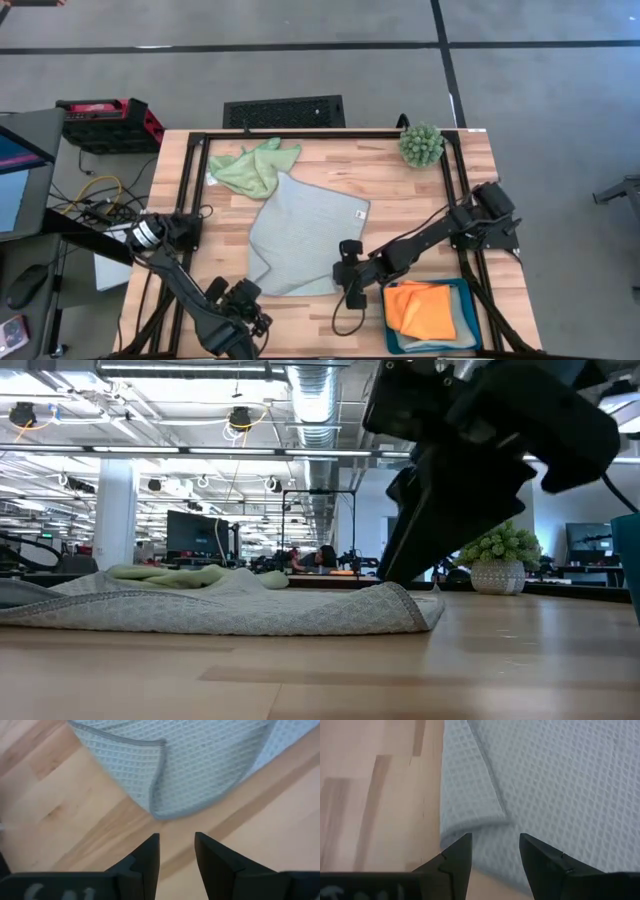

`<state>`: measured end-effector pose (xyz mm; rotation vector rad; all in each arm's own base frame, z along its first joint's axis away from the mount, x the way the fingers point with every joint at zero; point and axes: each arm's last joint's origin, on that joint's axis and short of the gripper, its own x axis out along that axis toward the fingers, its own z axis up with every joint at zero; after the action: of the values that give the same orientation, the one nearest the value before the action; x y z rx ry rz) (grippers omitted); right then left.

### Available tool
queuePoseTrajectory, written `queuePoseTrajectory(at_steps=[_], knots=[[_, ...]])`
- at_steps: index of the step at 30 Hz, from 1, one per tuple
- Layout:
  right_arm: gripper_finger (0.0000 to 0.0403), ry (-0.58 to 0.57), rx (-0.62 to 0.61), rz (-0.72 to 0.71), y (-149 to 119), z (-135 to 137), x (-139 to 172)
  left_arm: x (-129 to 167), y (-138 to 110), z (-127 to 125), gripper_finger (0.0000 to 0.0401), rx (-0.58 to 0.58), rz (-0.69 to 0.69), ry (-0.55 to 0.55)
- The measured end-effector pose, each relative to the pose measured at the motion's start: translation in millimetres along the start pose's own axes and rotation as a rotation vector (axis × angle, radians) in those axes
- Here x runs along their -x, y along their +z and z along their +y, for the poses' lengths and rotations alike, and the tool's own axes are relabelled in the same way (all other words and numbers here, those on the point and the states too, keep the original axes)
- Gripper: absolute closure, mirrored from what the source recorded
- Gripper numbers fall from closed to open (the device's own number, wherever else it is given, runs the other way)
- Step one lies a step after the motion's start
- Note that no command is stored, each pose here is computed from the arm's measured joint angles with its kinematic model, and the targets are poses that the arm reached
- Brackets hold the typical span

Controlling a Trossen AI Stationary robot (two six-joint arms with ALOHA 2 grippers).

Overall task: Fold microfiber towels
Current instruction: Fold the gray towel

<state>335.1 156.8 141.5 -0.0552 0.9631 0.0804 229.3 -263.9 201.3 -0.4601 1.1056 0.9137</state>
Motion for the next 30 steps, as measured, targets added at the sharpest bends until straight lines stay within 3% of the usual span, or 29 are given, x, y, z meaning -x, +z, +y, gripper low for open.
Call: queuePoseTrajectory(at_steps=[13, 20, 30], knots=[[0.0217, 0.018, 0.060, -0.020, -1.8, 9.0, -16.6, 4.0, -4.8, 0.0, 0.0285, 0.033, -0.029, -0.030], [0.0217, 0.073, 0.137, -0.106, 2.5, 24.9, -12.3, 4.0, -4.4, -0.2, 0.0285, 0.030, -0.043, -0.035], [0.0217, 0.207, 0.110, -0.083, 0.9, 33.0, -10.8, 4.0, -4.2, -0.2, 0.0285, 0.029, -0.047, -0.036]])
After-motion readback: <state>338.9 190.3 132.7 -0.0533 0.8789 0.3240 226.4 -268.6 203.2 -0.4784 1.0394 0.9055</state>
